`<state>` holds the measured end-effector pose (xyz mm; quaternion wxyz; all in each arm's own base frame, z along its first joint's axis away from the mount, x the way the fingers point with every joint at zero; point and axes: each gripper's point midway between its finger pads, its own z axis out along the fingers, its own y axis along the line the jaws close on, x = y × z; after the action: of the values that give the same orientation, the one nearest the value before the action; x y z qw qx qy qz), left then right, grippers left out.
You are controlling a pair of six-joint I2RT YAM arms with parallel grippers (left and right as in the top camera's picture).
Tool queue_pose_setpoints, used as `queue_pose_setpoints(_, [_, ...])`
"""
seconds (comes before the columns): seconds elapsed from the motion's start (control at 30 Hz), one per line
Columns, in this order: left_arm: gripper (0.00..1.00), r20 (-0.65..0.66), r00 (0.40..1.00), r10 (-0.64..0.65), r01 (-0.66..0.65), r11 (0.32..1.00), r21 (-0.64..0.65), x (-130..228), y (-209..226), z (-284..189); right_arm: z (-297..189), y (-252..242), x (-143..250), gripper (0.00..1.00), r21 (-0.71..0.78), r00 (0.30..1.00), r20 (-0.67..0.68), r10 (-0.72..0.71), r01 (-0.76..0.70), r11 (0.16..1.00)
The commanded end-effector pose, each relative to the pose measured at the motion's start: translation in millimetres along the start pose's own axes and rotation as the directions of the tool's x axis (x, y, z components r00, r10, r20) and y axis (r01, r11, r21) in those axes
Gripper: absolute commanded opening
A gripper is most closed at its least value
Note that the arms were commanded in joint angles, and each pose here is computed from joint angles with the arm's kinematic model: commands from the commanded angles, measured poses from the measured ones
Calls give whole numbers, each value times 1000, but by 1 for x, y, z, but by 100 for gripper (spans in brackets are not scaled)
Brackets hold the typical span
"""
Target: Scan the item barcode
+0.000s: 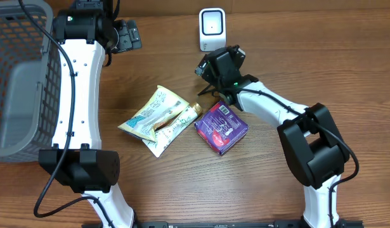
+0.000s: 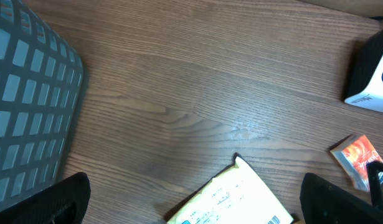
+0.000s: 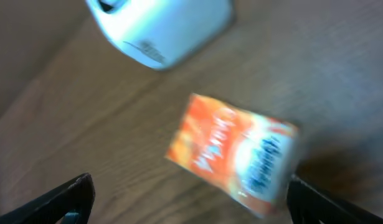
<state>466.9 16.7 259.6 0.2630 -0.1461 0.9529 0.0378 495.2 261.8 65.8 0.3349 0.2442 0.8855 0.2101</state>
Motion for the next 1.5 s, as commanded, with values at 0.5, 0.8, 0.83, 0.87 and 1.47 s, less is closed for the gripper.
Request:
queue_pose_setpoints(0.5, [100, 54, 999, -3, 3, 1000, 2, -12, 6, -14, 27, -23, 3, 80, 95, 985, 39, -170, 166, 982])
queue_pose_setpoints(0.8, [100, 54, 999, -3, 3, 1000, 2, -12, 6, -14, 34, -41, 16, 41, 142, 968, -16, -249, 248, 958])
queue_pose_setpoints(0.83, [100, 54, 999, -3, 3, 1000, 2, -12, 6, -14, 34, -41, 16, 38, 143, 965, -17, -260, 260, 955])
queue_pose_setpoints(0.87, [100, 54, 999, -3, 3, 1000, 2, -12, 6, -14, 34, -41, 16, 33, 145, 964, -19, -267, 267, 953])
queue_pose_setpoints(1.47, [100, 53, 999, -3, 3, 1000, 3, -12, 6, -14, 22, -46, 12, 77, 156, 867, -86, -491, 499, 852])
